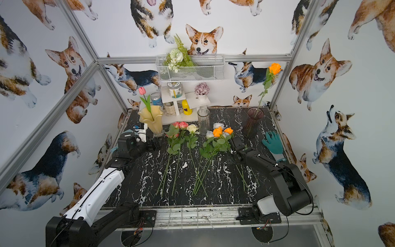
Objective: Arrange the flowers in different vases according to their variety
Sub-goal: Pick up the flower at the center of the board.
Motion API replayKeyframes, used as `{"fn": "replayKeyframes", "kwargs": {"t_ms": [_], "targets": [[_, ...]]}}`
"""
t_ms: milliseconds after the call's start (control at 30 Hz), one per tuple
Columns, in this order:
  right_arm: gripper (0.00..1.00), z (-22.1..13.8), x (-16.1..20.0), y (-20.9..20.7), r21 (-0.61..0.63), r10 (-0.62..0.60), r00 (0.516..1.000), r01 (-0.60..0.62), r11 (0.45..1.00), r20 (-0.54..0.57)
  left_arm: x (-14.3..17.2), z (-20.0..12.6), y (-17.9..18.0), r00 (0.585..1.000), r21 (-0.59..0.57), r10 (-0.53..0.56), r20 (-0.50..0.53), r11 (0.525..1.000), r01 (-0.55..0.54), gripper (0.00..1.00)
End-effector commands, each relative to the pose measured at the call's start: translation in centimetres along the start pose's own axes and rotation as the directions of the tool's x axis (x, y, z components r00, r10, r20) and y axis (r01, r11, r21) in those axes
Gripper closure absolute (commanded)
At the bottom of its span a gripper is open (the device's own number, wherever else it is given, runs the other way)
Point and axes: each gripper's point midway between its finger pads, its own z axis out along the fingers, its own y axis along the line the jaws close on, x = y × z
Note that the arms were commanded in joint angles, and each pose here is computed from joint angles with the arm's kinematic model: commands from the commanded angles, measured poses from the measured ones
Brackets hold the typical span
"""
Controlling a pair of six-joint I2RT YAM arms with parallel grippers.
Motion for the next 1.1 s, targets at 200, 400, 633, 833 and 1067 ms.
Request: {"fn": "replayKeyframes", "kwargs": {"t_ms": [200,400,633,833,1067], "targets": [[0.7,1.0,0.1,0.2,0.008,-0.028,1.0,0.028,1.0,-0.014,-0.2,0.2,-0.1,1.0,0.005,-0.002,0.009,1.0,0.002,0.0],[0.91,1.0,0.2,0.6,-0.014,-0.029,1.0,0.029,0.999,-0.012,-0.2,0.2,0.1,1.0,-0.003,-0.004,0.007,1.0,0.004,0.0],[0.98,0.5,-0.2,1.8,-0.082,-0.03,0.999,0.03,0.996,0.013,-0.1,0.2,0.2,1.0,-0.009,-0.007,0.007,1.0,0.007,0.0],[1.0,-0.8,-1.2,2.7,-0.131,-0.015,0.998,0.023,0.991,0.062,0.0,0.1,0.2,1.0,-0.009,-0.007,0.007,1.0,0.007,0.0],[1.0,-4.2,-3.7,2.0,-0.108,0.026,0.981,-0.005,0.994,0.192,0.1,0.2,0.2,1.0,-0.006,-0.008,0.001,1.0,0.008,0.0]]}}
